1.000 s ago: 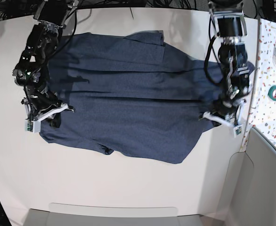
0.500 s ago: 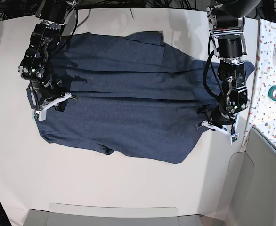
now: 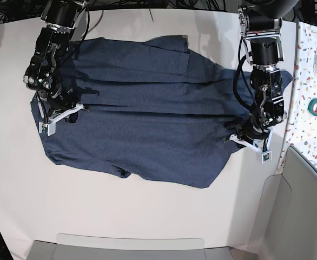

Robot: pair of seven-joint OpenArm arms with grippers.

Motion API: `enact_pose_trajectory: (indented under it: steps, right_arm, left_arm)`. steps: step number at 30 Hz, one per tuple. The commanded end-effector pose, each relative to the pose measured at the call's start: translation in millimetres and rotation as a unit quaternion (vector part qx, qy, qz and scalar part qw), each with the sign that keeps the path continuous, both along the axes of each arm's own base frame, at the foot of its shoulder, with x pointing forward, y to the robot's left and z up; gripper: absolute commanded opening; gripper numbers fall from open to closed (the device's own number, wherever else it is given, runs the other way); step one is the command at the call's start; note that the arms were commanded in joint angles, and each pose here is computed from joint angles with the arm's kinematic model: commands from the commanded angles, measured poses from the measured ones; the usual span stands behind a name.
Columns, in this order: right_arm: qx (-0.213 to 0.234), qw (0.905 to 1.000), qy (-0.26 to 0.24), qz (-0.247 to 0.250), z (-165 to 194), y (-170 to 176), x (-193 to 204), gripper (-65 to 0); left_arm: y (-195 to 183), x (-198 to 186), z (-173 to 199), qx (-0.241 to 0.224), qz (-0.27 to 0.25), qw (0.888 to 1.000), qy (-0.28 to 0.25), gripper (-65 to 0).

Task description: Layout the t-shirt on the table in an organized manner, then fold the t-shirt properly

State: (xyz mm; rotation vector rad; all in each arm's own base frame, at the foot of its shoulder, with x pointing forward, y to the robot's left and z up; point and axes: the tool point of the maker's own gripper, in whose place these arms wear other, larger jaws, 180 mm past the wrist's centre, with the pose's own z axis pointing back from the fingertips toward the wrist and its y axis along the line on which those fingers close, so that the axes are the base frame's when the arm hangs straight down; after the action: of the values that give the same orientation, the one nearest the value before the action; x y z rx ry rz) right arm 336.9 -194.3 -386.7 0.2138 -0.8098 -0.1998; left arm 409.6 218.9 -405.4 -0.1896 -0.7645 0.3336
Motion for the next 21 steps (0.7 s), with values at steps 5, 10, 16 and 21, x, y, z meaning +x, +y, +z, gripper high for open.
enact_pose_trajectory:
  steps: [5,10,16,21]
  right_arm:
    - [-0.016,0.9998,-0.015,0.001,8,-12,0,-65.0]
    - [-0.032,0.9992,-0.023,-0.006,3,-24,-10,-65.0]
    - [-0.035,0.9992,-0.02,-0.008,-2,-27,-18,-65.0]
    - [-0.035,0.999,-0.027,-0.007,3,-26,-16,-65.0]
  left_arm:
    - [49,-3,-1,0.002,0.072,0.997,-0.01,-64.8]
    - [96,-18,-8,-0.006,0.175,0.985,-0.014,-64.8]
    - [121,-37,-15,0.0,0.229,0.973,-0.017,-64.8]
    - [119,-31,5,0.006,0.219,0.975,-0.046,-64.8]
